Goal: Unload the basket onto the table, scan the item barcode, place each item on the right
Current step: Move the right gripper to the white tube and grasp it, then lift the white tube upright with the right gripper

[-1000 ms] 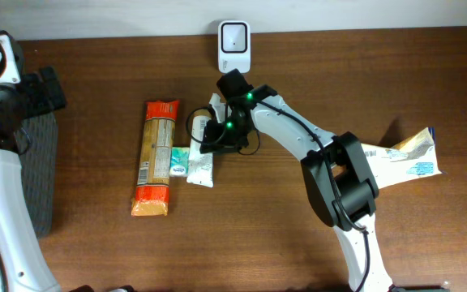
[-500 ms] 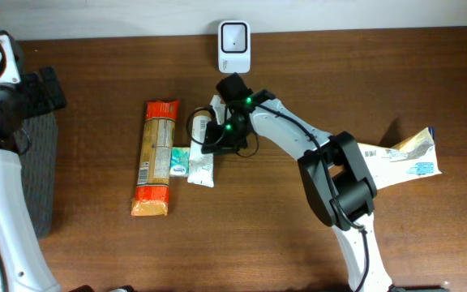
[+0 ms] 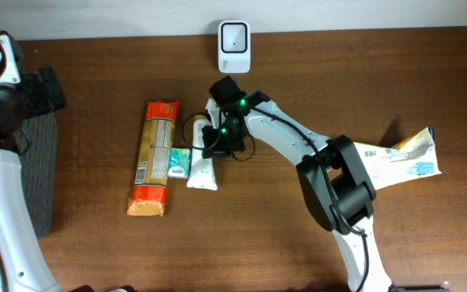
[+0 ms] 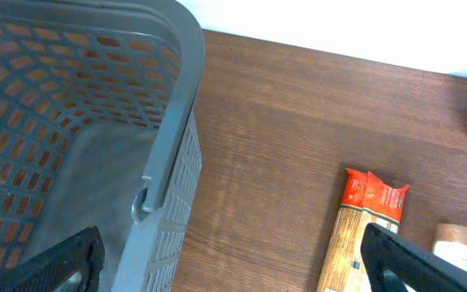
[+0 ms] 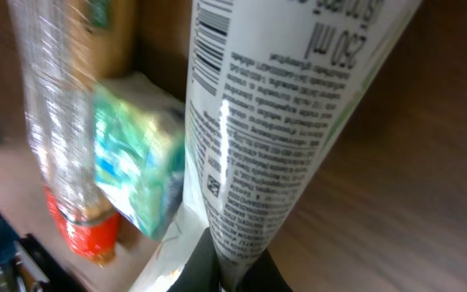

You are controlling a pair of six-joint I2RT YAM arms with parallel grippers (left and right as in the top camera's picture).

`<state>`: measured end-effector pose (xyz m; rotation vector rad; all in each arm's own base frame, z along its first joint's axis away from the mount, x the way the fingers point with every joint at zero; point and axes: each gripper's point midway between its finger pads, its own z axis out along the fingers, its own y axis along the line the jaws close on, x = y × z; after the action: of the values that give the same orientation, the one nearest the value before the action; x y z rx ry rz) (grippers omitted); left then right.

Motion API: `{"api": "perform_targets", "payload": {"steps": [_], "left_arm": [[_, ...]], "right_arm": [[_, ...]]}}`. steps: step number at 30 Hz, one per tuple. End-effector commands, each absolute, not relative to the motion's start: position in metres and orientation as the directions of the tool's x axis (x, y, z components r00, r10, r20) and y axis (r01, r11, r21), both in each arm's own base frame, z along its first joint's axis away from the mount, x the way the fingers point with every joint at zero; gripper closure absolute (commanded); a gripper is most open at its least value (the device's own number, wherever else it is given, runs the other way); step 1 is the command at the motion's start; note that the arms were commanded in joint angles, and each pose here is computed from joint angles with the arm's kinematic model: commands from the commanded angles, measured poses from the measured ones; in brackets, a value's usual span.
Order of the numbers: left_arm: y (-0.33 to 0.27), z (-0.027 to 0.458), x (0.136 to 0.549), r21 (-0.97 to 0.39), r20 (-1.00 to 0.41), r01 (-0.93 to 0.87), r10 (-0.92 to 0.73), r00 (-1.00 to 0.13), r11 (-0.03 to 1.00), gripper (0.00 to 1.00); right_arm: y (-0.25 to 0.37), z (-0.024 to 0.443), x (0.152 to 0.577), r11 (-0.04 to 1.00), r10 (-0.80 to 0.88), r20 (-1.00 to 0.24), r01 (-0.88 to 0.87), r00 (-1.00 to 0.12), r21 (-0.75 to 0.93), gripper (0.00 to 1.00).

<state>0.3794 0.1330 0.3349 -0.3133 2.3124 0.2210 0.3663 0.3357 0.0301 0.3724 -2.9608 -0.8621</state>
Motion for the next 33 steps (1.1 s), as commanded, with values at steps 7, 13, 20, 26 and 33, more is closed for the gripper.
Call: {"api": "perform_targets", "payload": {"steps": [7, 13, 20, 26, 33], "left_arm": [[0.134, 0.342, 0.378, 0.078, -0.738, -0.287, -0.139, -0.661, 0.955, 0.01], [0.134, 0.342, 0.378, 0.078, -0.738, -0.287, -0.139, -0.661, 0.955, 0.01], [0.134, 0.342, 0.378, 0.078, -0.738, -0.287, -0.139, -0.661, 0.955, 0.01], [0.134, 0.342, 0.378, 0.078, -0.738, -0.287, -0.139, -0.661, 0.955, 0.01], [0.134, 0.342, 0.378, 0.078, -0.738, -0.287, -0.139, -0.661, 0.955, 0.01]], "right_arm": [[0.221, 0.094, 0.410, 0.944, -0.283, -0.249, -0.224, -0.926, -0.243, 0.96], [0.216, 0.063, 0.397, 0.861, -0.370, -0.166, -0.271, -0.914, -0.429, 0.96], [0.259, 0.026, 0.374, 0.868, -0.430, -0.101, -0.380, -0.897, -0.320, 0.57], [0.270, 0.021, 0.375, 0.885, -0.438, -0.096, -0.411, -0.894, -0.218, 0.29], [0.278, 0.052, 0.389, 0.919, -0.377, -0.114, -0.387, -0.919, 0.083, 0.25]]}}
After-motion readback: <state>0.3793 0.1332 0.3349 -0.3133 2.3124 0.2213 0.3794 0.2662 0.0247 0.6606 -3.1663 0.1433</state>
